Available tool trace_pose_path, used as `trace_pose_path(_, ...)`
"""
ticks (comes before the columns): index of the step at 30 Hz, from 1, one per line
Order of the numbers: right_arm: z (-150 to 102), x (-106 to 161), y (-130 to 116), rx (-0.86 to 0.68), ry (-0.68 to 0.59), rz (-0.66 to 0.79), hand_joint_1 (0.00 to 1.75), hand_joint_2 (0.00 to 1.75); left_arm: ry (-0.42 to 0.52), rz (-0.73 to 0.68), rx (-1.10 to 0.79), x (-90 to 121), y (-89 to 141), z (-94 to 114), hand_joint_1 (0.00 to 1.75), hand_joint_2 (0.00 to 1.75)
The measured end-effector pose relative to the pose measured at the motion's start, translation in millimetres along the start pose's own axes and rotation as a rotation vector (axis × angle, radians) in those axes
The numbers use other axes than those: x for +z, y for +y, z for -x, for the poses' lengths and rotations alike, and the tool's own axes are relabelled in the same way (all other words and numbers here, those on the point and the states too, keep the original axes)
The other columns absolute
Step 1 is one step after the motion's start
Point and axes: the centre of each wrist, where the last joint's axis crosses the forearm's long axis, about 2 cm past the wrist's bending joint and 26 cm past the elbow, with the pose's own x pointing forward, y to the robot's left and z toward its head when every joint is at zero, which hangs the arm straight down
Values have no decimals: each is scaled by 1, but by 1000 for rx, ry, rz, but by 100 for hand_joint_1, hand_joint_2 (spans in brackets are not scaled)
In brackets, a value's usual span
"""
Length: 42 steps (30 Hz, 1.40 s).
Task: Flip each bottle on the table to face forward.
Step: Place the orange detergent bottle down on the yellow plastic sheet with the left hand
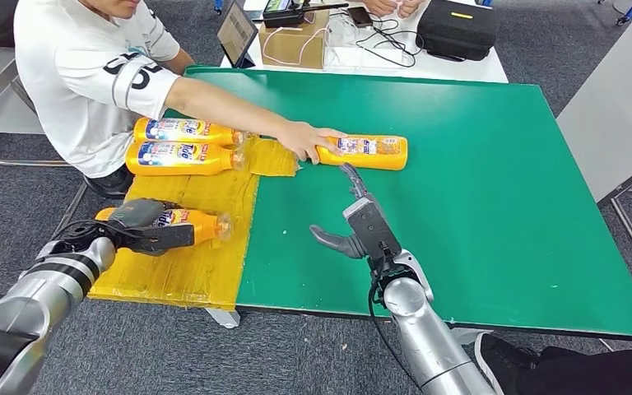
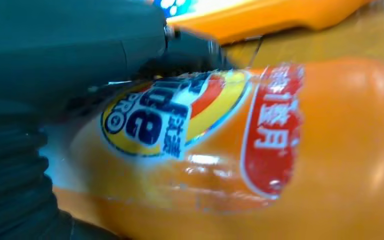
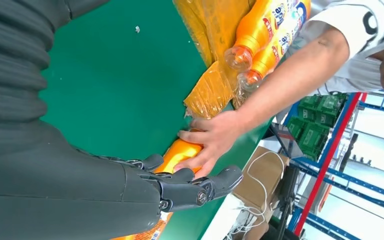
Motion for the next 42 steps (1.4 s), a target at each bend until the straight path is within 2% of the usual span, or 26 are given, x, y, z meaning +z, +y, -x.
trace_pose_path(16, 0, -3, -6, 33, 7, -11, 0, 175, 16, 35, 32, -3, 1, -4, 0, 175)
trace_pose_path(25, -1, -7, -8, 64, 6, -10, 0, 175, -50, -71, 139, -2, -5, -4, 0, 175)
trace_pose_path(29, 1, -9, -8, 81, 14, -8, 0, 175, -96, -163, 277, 1, -12, -3, 0, 0)
trace_pose_path(34, 5, -8, -9, 113, 35, -15, 0, 175, -173, -310, 482, 5, -27, -8, 0, 0)
trace_pose_path(38, 13, -1, -10, 186, 79, -20, 0, 175, -188, -410, 741, 3, -33, -21, 0, 175)
trace_pose_path(42, 25, 15, -7, 254, 137, -19, 0, 175, -179, -460, 1014, -1, -40, -43, 0, 175)
